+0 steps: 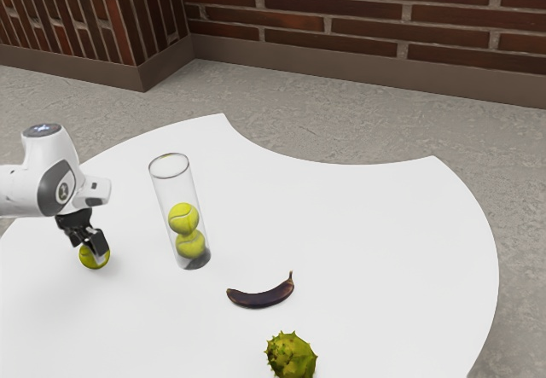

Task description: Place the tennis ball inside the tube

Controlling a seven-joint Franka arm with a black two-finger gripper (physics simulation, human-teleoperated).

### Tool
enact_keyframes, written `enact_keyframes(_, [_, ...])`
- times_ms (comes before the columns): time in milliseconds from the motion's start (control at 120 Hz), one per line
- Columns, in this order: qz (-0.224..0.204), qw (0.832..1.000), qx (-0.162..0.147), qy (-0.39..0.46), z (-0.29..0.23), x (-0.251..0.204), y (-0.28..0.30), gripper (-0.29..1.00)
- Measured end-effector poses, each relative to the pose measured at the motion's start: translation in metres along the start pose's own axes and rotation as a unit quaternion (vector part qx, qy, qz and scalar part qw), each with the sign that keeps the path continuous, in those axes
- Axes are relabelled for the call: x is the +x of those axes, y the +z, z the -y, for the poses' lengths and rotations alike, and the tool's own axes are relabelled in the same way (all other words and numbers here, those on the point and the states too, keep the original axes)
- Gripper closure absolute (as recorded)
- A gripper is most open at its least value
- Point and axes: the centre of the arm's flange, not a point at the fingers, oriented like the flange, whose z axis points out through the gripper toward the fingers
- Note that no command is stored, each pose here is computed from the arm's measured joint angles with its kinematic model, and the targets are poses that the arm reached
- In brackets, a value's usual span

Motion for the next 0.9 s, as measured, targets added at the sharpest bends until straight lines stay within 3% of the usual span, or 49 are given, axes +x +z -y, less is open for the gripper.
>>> enact_keyframes(142, [-0.005,1.000,-0.006,-0.005,-0.001,0.001,0.000,0.08])
enact_keyframes(308, [-0.010,1.000,-0.015,-0.015,-0.002,0.001,0.001,0.32])
enact_keyframes(508, [-0.013,0.999,-0.024,-0.017,-0.001,0.003,-0.013,0.32])
enact_keyframes(692, [-0.045,0.998,-0.046,-0.003,-0.014,0.004,-0.087,0.35])
enact_keyframes(900, [-0.053,0.996,-0.070,0.025,-0.029,0.004,-0.157,0.37])
